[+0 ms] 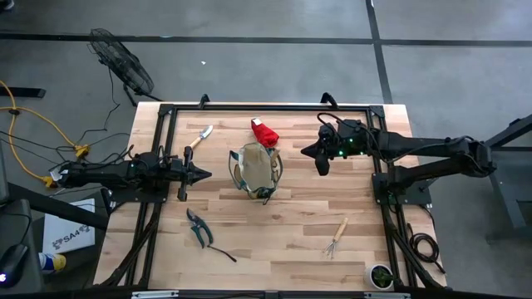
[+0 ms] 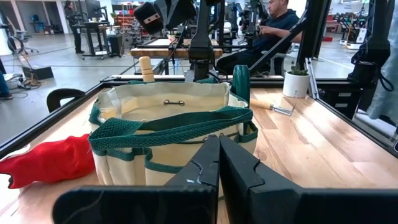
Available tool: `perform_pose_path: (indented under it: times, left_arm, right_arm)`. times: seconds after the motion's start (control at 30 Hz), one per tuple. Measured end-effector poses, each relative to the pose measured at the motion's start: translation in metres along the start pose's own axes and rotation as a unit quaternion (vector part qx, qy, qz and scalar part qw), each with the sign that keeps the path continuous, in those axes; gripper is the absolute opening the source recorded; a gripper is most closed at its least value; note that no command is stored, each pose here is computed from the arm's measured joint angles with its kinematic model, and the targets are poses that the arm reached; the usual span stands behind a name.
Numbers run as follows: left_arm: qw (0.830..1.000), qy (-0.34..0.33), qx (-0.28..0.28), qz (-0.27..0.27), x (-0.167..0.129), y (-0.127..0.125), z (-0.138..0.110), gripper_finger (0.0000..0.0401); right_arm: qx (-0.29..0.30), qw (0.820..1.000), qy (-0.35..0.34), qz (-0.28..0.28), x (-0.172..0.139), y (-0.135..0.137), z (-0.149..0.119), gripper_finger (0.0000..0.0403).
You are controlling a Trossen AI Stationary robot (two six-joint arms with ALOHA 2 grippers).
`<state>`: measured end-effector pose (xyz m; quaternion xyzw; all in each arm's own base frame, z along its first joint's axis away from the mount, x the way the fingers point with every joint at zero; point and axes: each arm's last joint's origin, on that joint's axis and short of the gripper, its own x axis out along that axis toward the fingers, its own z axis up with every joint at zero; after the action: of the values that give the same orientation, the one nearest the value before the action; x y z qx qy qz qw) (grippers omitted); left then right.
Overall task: Pick & Place Garden tools in Gardening bag
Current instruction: Put the brown trowel into the brown gardening bag
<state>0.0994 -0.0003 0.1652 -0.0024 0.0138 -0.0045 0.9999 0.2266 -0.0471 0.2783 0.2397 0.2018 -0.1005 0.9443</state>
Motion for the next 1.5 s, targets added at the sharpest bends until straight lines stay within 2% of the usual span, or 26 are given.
perform_pose_path:
  times: [0.13,0.27,0.37,0.5,0.67,0.9,1.03,1.2,1.27,1.37,1.5]
  left_arm:
    - [1.000,-0.002,-0.004,0.011,0.000,0.001,0.000,0.0001]
    - [0.994,-0.040,-0.078,0.063,-0.002,0.004,0.012,0.0001]
    - [0.982,-0.067,-0.119,0.129,-0.007,0.008,0.029,0.0001]
    - [0.954,-0.127,-0.161,0.218,-0.018,0.013,0.057,0.0000]
    - [0.938,-0.133,-0.172,0.270,-0.025,0.015,0.083,0.0000]
    - [0.925,-0.033,-0.200,0.320,-0.013,0.017,0.099,0.0000]
    - [0.911,0.031,-0.195,0.363,0.003,0.018,0.105,0.0004]
    - [0.888,0.112,-0.188,0.405,0.018,0.020,0.115,0.0041]
    - [0.869,0.145,-0.199,0.429,0.021,0.024,0.118,0.0065]
    - [0.831,0.202,-0.232,0.464,0.023,0.031,0.121,0.0103]
    - [0.780,0.290,-0.286,0.475,0.027,0.044,0.123,0.0142]
  right_arm:
    - [-0.001,1.000,0.000,0.001,0.000,0.000,0.000,0.0003]
    - [0.000,1.000,0.001,0.001,0.000,0.001,0.000,0.0003]
    - [0.000,1.000,0.000,0.001,0.000,0.001,0.000,0.0003]
    - [0.000,1.000,0.000,0.001,0.000,0.001,0.000,0.0003]
    - [0.000,1.000,0.000,0.001,0.000,0.001,0.000,0.0003]
    - [-0.001,1.000,0.001,0.002,0.000,0.001,0.000,0.0003]
    - [-0.001,1.000,0.003,0.002,0.000,0.000,-0.001,0.0003]
    - [0.000,1.000,0.015,-0.004,0.000,-0.001,-0.003,0.0003]
    - [0.000,1.000,0.020,-0.006,0.000,-0.001,-0.004,0.0003]
    - [0.001,1.000,0.028,-0.009,0.000,-0.002,-0.005,0.0003]
    - [0.000,0.999,0.037,-0.013,0.000,-0.003,-0.007,0.0003]
